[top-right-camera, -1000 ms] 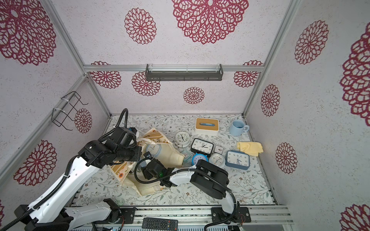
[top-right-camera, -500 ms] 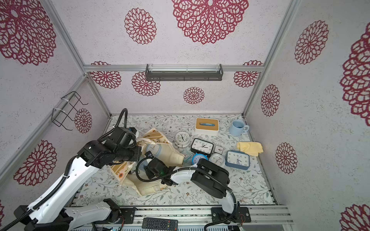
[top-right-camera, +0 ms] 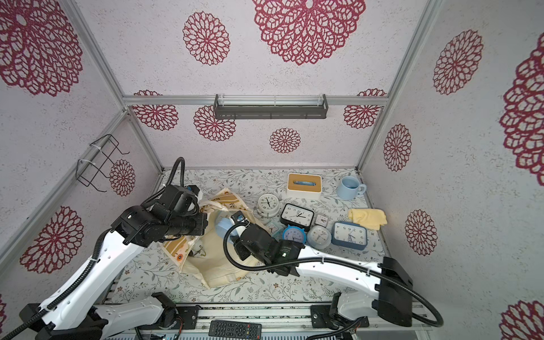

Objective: Take the alarm clock out of the canvas bag
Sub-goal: Pick up the alarm from the canvas bag, then place the alarm at the center of the board.

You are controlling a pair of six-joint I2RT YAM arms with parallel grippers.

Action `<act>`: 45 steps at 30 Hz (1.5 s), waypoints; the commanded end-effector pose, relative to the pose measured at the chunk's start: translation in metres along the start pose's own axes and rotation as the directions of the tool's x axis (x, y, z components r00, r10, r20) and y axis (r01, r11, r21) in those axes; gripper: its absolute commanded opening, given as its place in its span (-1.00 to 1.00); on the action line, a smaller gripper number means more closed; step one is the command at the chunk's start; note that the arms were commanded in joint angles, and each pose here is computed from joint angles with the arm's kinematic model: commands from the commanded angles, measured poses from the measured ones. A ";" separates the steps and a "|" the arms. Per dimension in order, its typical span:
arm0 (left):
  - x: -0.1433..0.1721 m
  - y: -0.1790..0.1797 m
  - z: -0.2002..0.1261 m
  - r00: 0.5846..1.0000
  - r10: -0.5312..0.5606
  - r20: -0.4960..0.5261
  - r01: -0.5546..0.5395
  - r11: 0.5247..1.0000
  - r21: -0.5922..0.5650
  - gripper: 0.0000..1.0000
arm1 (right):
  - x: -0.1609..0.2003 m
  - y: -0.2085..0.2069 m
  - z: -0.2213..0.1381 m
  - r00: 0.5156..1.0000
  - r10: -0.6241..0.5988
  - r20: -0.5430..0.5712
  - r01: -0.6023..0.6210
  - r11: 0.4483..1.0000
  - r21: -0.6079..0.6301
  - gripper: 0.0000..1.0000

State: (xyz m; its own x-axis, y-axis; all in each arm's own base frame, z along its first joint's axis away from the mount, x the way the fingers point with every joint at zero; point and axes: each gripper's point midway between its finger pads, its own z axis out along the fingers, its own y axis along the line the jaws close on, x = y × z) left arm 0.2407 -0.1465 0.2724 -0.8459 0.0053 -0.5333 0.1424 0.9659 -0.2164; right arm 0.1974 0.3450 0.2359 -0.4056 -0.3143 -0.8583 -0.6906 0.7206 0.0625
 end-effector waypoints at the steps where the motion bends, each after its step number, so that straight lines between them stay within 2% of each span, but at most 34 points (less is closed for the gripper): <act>1: -0.014 -0.004 -0.006 0.998 -0.020 0.055 0.019 0.999 0.027 -1.00 | 0.021 -0.033 -0.035 0.993 -0.042 -0.107 0.054 0.992 0.115 -0.45; 6: -0.015 -0.004 -0.007 0.998 -0.021 0.065 0.019 0.999 0.035 -1.00 | 0.058 -0.078 -0.075 0.964 0.059 -0.258 0.025 0.950 0.312 -0.40; 11: -0.016 -0.004 -0.008 0.997 -0.014 0.075 0.011 0.999 0.039 -1.00 | 0.096 -0.117 -0.102 0.916 0.237 -0.324 -0.034 0.851 0.525 -0.40; 14: -0.017 -0.006 -0.010 0.996 -0.012 0.083 0.008 0.999 0.050 -1.00 | 0.118 -0.140 -0.114 0.868 0.346 -0.356 -0.046 0.770 0.636 -0.42; 19: -0.017 -0.007 -0.011 0.996 -0.004 0.093 -0.002 0.998 0.064 -1.00 | 0.144 -0.170 -0.130 0.785 0.480 -0.393 -0.029 0.661 0.749 -0.43; 24: -0.016 -0.010 -0.010 0.994 0.002 0.105 -0.011 0.996 0.085 -1.00 | 0.164 -0.188 -0.134 0.742 0.520 -0.424 0.043 0.594 0.803 -0.41; 32: -0.023 -0.017 -0.014 0.991 0.005 0.132 -0.021 0.992 0.121 -1.00 | 0.206 -0.189 -0.118 0.623 0.525 -0.580 0.216 0.597 0.772 -0.32; 36: -0.031 -0.024 -0.015 0.989 0.002 0.147 -0.024 0.989 0.148 -1.00 | 0.210 -0.190 -0.113 0.613 0.513 -0.601 0.248 0.597 0.763 -0.20; 45: -0.041 -0.025 -0.017 0.987 0.005 0.163 -0.028 0.990 0.141 -1.00 | 0.231 -0.175 -0.097 0.561 0.476 -0.677 0.258 0.676 0.690 0.12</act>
State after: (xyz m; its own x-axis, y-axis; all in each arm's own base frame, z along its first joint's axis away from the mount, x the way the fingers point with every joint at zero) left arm 0.2514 -0.1614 0.2857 -0.8065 0.0042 -0.5913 0.2105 0.9365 -0.2805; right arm 0.1710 0.0838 0.0806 -0.9638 -0.2301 -0.1348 -0.1262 0.8387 -0.5298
